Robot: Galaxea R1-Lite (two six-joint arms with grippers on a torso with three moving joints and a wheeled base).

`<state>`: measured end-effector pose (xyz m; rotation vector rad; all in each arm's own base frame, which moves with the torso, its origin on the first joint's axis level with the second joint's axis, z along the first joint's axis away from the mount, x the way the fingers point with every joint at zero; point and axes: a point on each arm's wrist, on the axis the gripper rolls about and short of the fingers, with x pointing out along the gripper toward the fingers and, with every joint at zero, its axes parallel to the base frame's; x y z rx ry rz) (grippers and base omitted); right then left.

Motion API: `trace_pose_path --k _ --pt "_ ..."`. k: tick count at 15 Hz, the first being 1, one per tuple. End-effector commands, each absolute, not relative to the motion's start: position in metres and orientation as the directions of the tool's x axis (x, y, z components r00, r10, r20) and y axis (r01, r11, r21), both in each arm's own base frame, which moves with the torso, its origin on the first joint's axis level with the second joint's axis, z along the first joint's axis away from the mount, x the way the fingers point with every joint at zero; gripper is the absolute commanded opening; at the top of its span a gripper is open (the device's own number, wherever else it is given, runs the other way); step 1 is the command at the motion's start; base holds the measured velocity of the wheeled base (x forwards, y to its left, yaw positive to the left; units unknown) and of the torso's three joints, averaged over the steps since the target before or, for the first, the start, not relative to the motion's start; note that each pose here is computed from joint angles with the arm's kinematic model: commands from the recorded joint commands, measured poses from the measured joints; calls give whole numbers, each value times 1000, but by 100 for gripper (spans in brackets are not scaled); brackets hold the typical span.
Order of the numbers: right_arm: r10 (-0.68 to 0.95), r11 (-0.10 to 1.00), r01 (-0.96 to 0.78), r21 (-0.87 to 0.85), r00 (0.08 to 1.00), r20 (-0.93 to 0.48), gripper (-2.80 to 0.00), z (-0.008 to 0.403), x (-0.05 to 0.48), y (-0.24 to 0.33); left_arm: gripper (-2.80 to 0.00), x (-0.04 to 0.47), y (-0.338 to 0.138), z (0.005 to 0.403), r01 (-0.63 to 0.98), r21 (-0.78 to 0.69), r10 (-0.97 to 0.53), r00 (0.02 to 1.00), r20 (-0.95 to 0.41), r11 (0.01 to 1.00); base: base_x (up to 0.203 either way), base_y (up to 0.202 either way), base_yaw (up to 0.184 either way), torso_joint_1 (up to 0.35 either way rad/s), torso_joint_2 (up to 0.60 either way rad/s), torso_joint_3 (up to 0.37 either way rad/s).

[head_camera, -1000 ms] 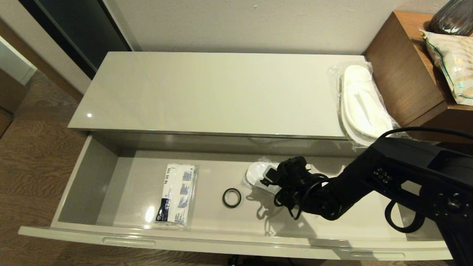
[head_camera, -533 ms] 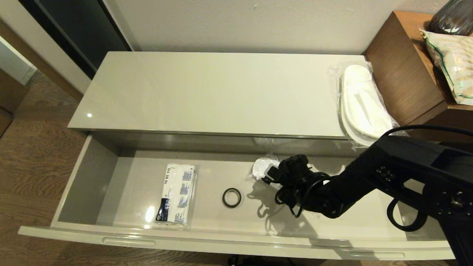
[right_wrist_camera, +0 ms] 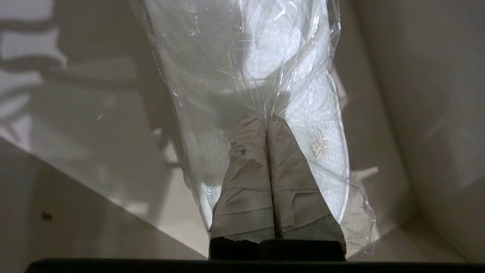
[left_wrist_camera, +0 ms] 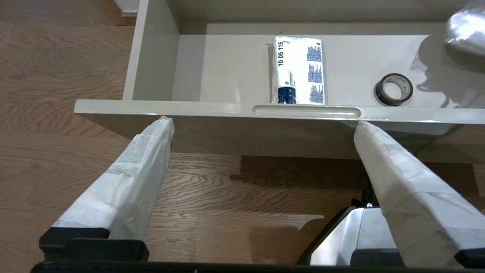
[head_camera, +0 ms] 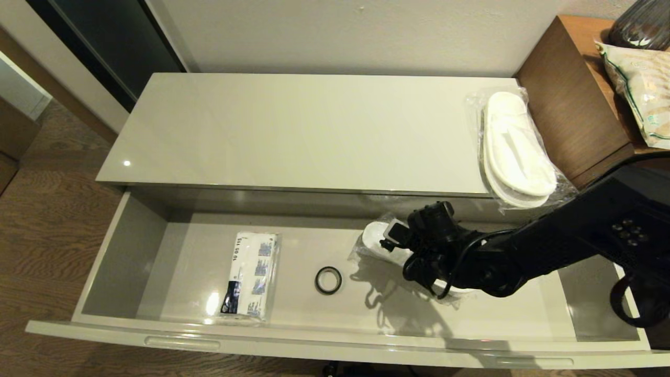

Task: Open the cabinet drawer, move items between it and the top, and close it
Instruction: Take out the disposable slippers from the drawer

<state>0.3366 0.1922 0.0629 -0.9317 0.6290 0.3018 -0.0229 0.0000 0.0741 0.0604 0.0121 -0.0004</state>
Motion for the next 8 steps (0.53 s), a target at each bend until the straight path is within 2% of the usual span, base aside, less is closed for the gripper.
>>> trace_pose_path --k 1,8 --pt "1 580 -480 -658 808 -589 -280 89 322 189 0 -23 0 74 1 61 0 1000 -14 998 0 0 0 0 0 0" --pt "98 548 -515 -659 823 -560 -280 130 249 187 0 -23 0 74 1 60 0 1000 -14 998 0 0 0 0 0 0"
